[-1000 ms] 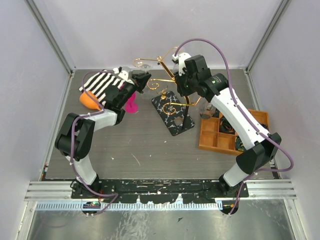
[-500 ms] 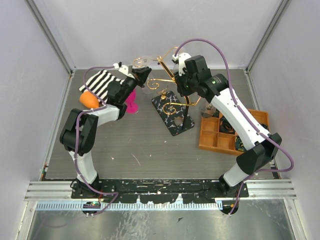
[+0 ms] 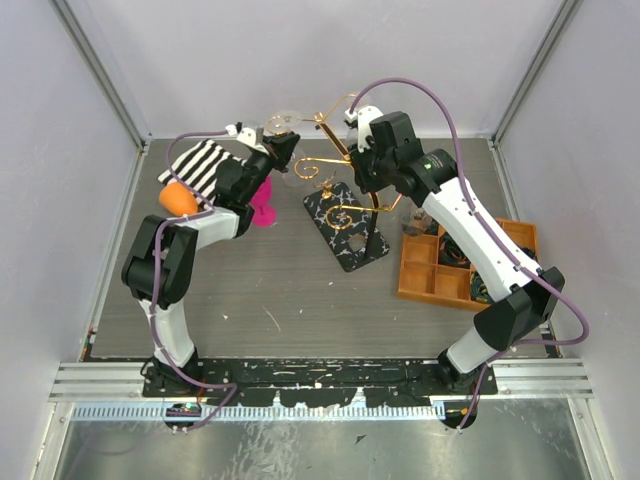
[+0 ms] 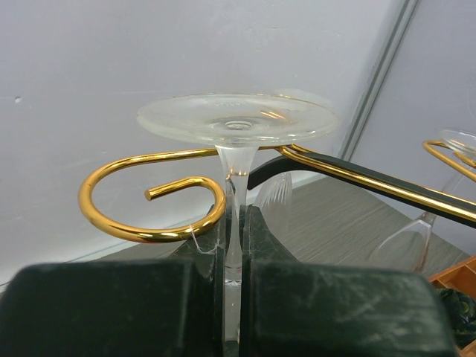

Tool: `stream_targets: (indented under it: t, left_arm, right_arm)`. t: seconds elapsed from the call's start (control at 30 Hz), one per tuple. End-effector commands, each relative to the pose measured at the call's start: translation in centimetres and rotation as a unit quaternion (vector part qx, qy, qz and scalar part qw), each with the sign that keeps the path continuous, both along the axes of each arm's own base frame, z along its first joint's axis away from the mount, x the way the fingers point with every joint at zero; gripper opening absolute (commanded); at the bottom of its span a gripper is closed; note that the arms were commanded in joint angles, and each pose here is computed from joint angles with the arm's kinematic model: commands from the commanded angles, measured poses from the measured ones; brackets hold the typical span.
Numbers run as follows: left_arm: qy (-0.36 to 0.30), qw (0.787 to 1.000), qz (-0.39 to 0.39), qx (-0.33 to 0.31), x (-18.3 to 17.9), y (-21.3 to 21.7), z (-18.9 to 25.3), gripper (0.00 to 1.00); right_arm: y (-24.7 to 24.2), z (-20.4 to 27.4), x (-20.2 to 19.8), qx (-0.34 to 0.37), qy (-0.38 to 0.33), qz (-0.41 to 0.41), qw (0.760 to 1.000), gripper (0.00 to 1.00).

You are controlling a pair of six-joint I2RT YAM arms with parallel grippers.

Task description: Place the wine glass upside down on the wine glass rack

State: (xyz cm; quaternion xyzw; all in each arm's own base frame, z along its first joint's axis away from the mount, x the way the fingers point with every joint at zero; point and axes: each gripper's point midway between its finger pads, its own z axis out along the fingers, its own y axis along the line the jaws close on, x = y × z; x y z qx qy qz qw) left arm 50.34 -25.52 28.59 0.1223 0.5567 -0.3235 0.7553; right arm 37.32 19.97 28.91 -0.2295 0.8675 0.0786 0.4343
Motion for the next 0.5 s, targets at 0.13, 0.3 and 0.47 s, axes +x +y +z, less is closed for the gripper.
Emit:
stream_targets:
  t: [0.13, 0.3, 0.47]
  left_arm:
    - [-0.029, 0.999, 0.036, -0.022, 1.7, 1.2, 2.5, 0.0]
    - [-0.015, 0.998, 0.061, -0.028, 2.6, 2.2, 2.4, 0.0]
    - [-0.014, 0.996, 0.08, -0.034, 2.7, 3.0, 2.8, 0.0]
  right_arm:
    - [-1.1, 3.5, -0.4, 0.011, -0.052, -0.009, 0.999, 0.0]
    - [-1.1, 3.4, -0.3, 0.008, -0.052, -0.008, 0.999, 0.0]
    - [-1.0, 3.3, -0.3, 0.008, -0.05, -0.008, 0.999, 0.0]
